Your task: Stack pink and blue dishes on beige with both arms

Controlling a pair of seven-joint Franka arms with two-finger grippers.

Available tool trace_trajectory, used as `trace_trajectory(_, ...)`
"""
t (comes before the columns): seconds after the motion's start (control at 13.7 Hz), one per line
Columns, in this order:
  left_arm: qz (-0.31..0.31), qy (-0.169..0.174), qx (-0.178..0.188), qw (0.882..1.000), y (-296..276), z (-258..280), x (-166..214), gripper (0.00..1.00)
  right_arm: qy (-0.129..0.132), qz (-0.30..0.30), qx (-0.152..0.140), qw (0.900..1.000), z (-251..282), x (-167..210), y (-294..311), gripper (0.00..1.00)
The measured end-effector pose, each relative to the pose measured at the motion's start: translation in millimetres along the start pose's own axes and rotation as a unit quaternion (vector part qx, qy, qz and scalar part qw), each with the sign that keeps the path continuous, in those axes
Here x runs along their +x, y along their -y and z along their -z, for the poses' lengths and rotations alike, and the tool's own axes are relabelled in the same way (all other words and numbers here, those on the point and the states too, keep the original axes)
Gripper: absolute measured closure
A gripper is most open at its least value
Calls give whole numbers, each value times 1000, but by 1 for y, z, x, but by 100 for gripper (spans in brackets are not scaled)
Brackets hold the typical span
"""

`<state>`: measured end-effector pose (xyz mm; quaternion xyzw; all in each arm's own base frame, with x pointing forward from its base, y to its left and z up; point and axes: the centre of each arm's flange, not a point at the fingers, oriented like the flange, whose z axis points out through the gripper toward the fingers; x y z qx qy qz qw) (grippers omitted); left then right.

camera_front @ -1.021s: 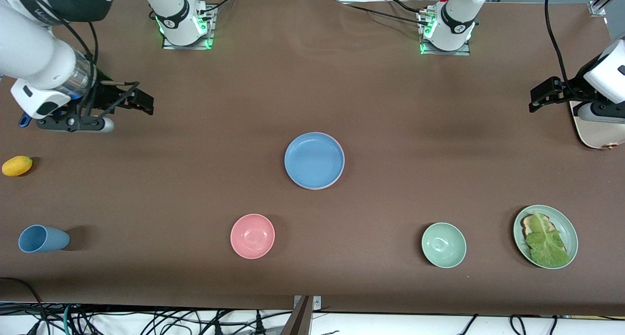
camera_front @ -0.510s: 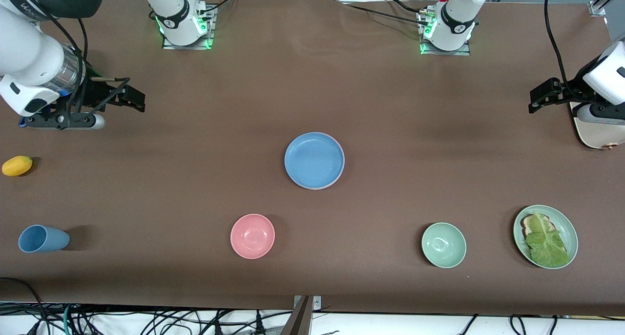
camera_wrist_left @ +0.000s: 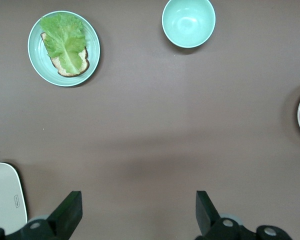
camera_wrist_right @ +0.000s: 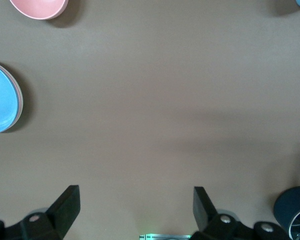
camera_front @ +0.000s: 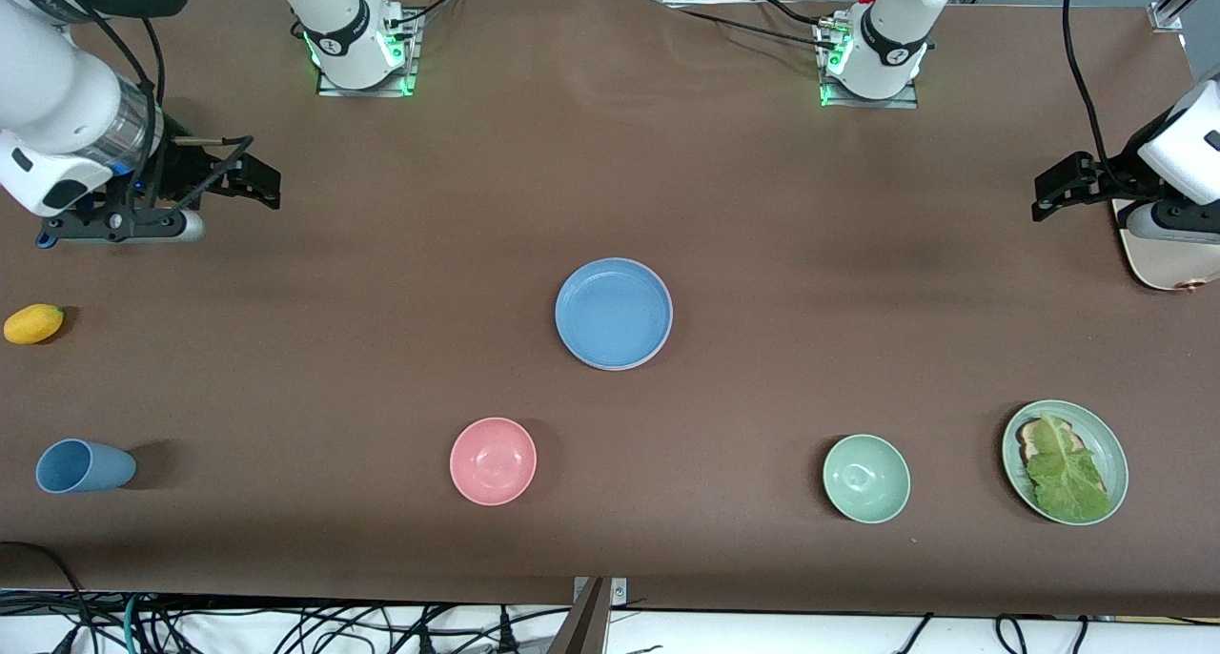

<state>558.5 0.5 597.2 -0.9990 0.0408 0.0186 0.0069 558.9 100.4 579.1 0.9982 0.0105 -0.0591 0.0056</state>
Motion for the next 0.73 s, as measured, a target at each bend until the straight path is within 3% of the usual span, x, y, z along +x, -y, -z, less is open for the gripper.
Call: trace_trajectory(0.73,0,-2,0,1000,0,1,0,0,2,3,-2,1000,8,-2,-3,0)
